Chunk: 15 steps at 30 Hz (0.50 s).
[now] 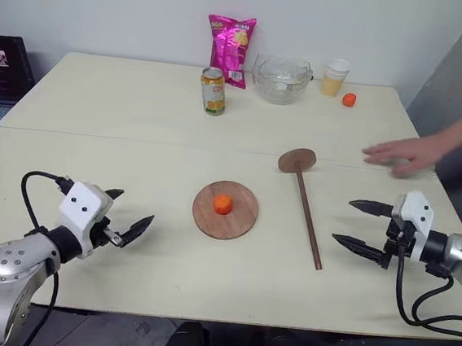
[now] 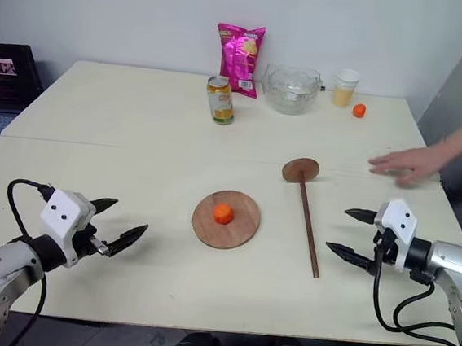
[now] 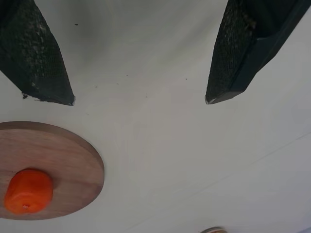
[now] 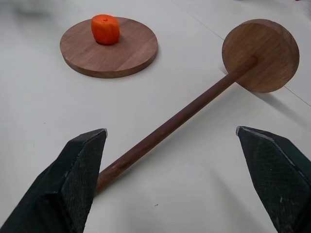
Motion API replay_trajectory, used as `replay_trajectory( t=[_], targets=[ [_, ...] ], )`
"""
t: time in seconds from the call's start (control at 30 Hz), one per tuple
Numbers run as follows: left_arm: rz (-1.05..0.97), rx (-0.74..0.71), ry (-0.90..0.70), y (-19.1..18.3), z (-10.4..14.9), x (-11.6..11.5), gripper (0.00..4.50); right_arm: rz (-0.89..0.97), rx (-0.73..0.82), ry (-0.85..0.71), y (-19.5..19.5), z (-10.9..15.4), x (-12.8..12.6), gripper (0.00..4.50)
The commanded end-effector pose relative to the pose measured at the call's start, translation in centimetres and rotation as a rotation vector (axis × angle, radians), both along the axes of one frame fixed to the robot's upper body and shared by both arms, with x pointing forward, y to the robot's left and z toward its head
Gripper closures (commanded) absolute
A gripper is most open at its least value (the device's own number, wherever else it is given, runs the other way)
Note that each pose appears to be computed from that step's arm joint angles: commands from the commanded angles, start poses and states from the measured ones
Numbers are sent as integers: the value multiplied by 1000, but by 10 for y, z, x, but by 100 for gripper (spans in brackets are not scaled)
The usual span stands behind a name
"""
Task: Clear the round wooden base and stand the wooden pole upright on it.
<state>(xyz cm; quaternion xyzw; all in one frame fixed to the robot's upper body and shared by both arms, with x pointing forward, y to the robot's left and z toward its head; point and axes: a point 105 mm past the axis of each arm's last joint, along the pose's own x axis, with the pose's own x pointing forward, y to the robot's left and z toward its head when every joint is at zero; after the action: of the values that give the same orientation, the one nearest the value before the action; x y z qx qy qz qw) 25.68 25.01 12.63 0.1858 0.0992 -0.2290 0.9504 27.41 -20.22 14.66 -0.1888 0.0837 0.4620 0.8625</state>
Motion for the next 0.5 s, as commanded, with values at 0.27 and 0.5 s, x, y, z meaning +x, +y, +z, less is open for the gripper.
replay_trajectory(
  t=[0.27, 0.5],
  targets=[
    [-59, -6, -6, 0, 14, 0, 0, -7, -3, -40, 4, 8, -3, 1],
    [-136, 66, -47, 2, 19, 1, 0, -27, 15, -48, 4, 9, -4, 1]
  ],
)
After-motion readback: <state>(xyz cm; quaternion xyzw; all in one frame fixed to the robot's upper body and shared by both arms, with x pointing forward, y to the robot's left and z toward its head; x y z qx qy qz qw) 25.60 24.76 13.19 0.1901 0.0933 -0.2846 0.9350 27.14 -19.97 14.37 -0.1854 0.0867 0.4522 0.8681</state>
